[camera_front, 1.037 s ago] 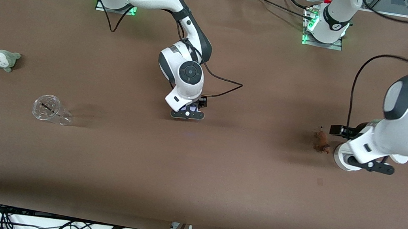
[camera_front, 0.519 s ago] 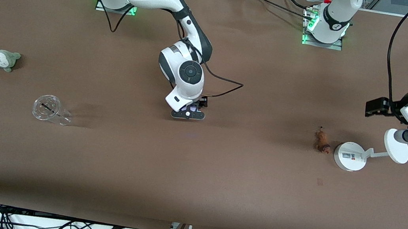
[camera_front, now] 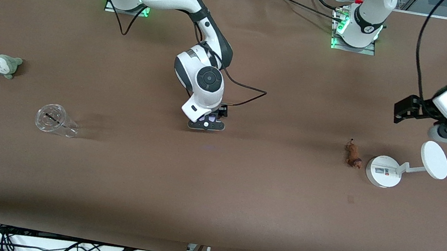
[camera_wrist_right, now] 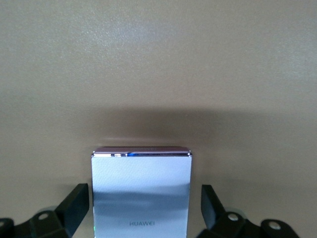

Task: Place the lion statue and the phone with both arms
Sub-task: 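Raise the open left gripper away from the lion statue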

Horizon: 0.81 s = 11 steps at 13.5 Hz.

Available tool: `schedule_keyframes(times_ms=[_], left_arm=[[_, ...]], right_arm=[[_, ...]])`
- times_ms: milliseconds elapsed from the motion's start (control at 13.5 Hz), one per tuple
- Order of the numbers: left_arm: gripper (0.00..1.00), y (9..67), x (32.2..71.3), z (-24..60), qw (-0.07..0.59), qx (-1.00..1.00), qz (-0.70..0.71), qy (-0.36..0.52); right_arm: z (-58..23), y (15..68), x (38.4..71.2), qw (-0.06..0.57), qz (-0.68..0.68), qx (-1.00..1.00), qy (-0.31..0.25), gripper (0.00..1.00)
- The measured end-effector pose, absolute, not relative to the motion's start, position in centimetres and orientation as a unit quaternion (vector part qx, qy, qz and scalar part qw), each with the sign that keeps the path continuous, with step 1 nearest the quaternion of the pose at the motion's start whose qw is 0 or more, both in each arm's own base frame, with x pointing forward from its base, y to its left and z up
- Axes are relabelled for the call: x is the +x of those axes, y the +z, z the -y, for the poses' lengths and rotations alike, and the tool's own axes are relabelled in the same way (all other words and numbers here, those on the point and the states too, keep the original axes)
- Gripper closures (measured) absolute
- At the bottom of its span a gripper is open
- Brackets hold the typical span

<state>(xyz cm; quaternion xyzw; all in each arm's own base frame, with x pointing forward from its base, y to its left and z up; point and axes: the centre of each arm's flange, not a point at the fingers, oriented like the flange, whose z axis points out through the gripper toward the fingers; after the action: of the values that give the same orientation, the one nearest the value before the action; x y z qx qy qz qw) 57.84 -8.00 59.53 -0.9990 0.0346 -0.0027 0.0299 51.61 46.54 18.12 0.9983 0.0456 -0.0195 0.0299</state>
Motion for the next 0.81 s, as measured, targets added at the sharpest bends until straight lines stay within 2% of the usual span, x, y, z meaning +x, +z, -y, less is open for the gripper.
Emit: schedule_keyframes(times_ms=[222,370,815], left_arm=[[0.0,59.3,53.7,9.3,0.029,-0.999,-0.035,-0.003],[0.0,59.3,53.5,7.4,-0.003,-1.0,-0.013,0.0],[0.0,58.6,53.7,6.7,-0.008,-1.0,-0.011,0.007]], right_arm=[[-46.5,18.0,51.6,0.03,-0.046,0.998,-0.02,0.0],[-46.5,18.0,51.5,0.031,-0.046,0.998,-0.021,0.0],[-46.4,16.9,51.3,0.036,-0.046,0.998,-0.026,0.0]])
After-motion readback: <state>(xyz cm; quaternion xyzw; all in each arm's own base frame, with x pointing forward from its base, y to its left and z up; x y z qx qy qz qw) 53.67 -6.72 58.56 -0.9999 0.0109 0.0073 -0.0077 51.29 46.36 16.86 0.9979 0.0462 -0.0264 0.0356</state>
